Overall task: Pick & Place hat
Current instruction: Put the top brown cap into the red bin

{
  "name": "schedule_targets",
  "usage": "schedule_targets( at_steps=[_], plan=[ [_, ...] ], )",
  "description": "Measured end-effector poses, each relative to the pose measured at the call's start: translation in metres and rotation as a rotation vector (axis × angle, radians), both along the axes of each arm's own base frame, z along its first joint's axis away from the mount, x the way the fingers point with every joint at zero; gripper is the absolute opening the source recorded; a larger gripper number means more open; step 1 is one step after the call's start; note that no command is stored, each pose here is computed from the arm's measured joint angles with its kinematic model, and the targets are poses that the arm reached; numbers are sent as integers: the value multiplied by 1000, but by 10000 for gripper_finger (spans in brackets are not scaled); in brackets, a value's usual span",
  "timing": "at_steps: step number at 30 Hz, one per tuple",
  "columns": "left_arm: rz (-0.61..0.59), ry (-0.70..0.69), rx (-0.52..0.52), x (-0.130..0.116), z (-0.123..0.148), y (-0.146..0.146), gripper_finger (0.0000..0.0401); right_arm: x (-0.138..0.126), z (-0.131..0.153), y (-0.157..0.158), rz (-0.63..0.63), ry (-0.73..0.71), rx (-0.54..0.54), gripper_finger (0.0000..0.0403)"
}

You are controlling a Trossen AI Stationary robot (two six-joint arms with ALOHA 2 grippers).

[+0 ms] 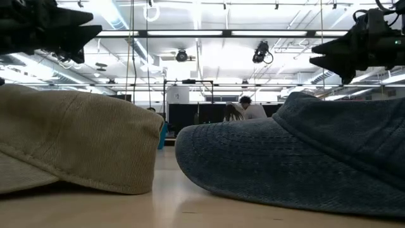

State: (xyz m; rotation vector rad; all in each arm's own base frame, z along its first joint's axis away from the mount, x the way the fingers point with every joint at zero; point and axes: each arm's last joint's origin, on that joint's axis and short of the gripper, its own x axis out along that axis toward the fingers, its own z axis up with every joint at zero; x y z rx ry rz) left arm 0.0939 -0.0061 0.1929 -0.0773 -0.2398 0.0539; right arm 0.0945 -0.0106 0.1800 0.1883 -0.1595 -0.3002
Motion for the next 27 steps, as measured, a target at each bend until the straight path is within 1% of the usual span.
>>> schedule_targets(
  at_steps=[3,5,7,9,13,15,17,19,23,27],
  plan=[
    [28,-16,10,-1,16,1,165,-1,13,2,48,-132,-31,192],
    [36,13,32,1,26,1,165,-3,25,2,63,-194,-98,192],
    [47,46,47,5,37,0,165,-4,40,3,62,-209,-148,192],
    [74,52,44,9,50,1,165,-3,57,3,58,-190,-171,192],
    [134,105,40,18,75,1,165,9,91,3,59,-59,-209,192],
    [150,145,45,22,86,1,165,18,106,2,66,37,-214,192],
    [154,182,51,26,93,1,165,29,116,2,80,159,-201,192],
    [155,197,54,31,97,0,165,41,121,2,93,277,-165,192],
    [154,237,62,40,96,-1,165,64,111,1,106,497,-61,192],
    [153,312,76,48,88,-2,165,86,86,1,100,657,21,192]
  ],
)
